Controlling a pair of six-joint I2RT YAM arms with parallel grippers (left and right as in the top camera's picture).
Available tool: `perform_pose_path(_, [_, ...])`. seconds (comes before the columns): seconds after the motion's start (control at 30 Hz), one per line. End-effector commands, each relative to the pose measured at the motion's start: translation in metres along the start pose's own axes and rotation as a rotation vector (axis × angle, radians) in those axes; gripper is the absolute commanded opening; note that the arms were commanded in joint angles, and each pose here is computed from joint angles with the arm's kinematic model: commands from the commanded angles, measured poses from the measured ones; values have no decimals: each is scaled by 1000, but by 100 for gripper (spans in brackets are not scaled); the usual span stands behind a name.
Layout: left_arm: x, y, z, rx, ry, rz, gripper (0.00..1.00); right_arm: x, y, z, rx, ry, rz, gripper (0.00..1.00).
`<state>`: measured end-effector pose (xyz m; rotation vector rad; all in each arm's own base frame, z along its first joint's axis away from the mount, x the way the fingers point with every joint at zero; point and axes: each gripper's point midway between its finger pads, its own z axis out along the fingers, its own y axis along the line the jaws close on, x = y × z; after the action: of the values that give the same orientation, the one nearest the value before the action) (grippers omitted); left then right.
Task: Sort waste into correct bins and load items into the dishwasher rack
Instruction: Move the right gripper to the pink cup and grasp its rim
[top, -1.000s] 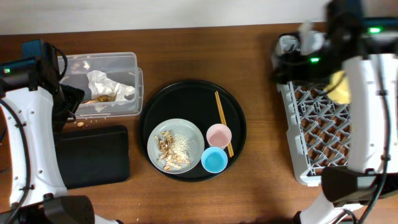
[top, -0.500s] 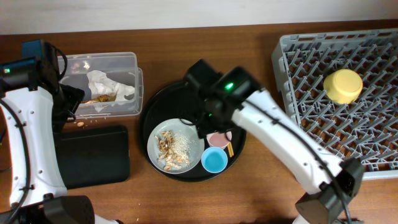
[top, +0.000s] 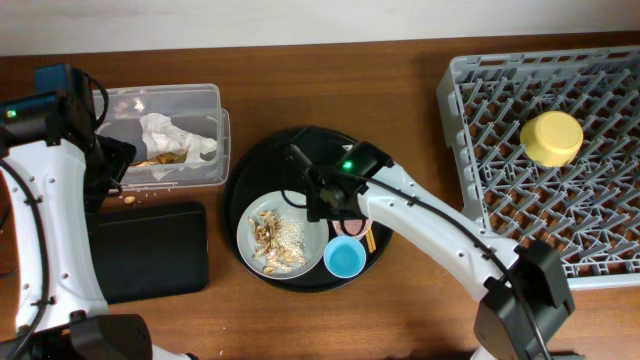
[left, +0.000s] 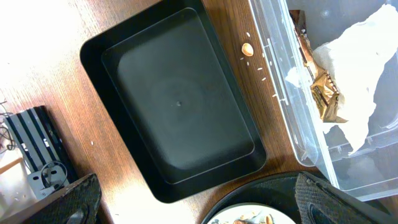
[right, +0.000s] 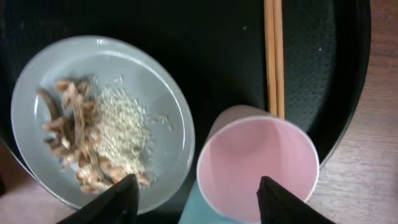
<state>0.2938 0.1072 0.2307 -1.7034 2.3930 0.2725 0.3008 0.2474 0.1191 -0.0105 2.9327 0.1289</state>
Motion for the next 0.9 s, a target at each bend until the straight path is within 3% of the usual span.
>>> perform_pose_path(0.0, [-4, 6, -6, 7, -26, -22, 99, 4, 3, 18, 5, 39, 13, 61])
perform_pose_path(0.23, [-4, 6, -6, 7, -26, -22, 99, 10, 0, 43, 51, 88, 18, 60])
perform_pose_path(0.37, [-4, 6, -6, 7, -26, -22, 99, 12, -1, 51, 63, 102, 31, 54])
perform_pose_path(0.5, [-4, 6, -6, 7, -26, -22, 99, 12, -1, 51, 65, 100, 30, 40])
perform_pose_path(0.6, [-4, 6, -6, 7, -26, -22, 99, 13, -3, 56, 79, 107, 29, 37])
perform_pose_path(0.7, [-4, 6, -6, 7, -26, -22, 99, 13, -3, 59, 81, 110, 28, 17])
perform_pose_path(0.8, [-4, 6, -6, 7, -26, -22, 99, 10, 0, 56, 68, 101, 30, 14])
perform_pose_path(0.87, [-4, 7, -6, 6, -26, -22, 99, 6, 2, 50, 64, 95, 32, 4])
